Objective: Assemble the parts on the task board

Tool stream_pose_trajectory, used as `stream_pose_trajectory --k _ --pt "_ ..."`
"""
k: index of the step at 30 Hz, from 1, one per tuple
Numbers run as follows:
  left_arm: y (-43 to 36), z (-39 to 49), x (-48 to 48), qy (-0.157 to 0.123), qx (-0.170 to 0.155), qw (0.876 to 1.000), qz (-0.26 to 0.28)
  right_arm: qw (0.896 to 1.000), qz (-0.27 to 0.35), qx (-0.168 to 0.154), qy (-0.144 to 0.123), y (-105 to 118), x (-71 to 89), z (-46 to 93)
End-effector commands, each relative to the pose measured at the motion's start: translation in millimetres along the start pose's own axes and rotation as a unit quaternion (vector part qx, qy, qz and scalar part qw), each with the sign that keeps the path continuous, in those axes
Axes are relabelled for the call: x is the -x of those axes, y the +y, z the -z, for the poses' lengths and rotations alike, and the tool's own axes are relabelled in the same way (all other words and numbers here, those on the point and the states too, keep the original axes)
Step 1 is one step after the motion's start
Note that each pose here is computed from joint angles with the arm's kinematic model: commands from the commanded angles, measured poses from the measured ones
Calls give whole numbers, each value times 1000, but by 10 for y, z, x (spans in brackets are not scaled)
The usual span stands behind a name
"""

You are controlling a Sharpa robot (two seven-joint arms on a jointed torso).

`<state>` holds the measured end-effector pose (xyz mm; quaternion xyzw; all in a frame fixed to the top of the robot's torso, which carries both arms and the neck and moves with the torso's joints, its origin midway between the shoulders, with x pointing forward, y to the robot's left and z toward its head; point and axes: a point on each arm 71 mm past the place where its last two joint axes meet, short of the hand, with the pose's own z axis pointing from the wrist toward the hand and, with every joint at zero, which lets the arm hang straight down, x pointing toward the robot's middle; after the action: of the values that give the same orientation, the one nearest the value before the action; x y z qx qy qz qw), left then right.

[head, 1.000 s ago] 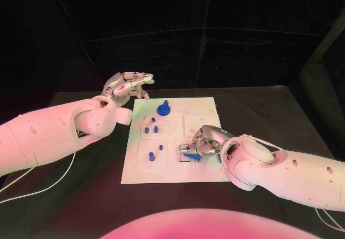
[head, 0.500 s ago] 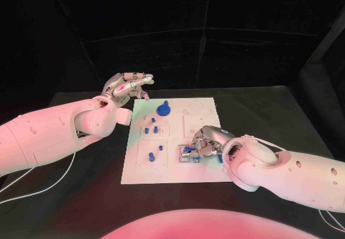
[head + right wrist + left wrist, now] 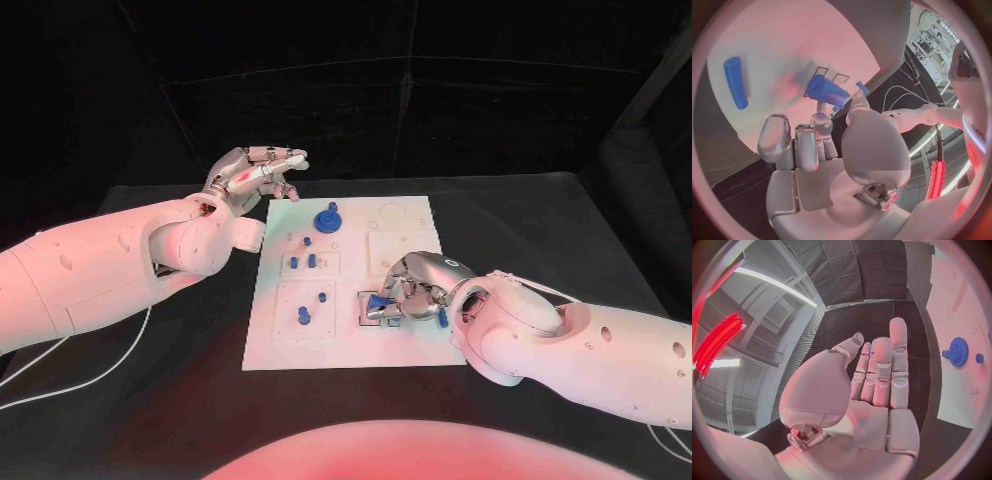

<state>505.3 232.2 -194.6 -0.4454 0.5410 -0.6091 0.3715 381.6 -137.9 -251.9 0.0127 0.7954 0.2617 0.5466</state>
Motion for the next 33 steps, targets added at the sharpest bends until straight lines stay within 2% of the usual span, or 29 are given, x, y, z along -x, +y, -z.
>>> stream_pose_trajectory --k 1,14,33 --pt "-7 -3 -11 7 0 1000 4 1000 25 18 -7 24 16 6" --pt "-4 -1 -10 8 2 1000 4 995 92 26 2 26 4 9" --pt "-1 0 -9 8 4 1000 4 995 100 18 2 16 -2 -15"
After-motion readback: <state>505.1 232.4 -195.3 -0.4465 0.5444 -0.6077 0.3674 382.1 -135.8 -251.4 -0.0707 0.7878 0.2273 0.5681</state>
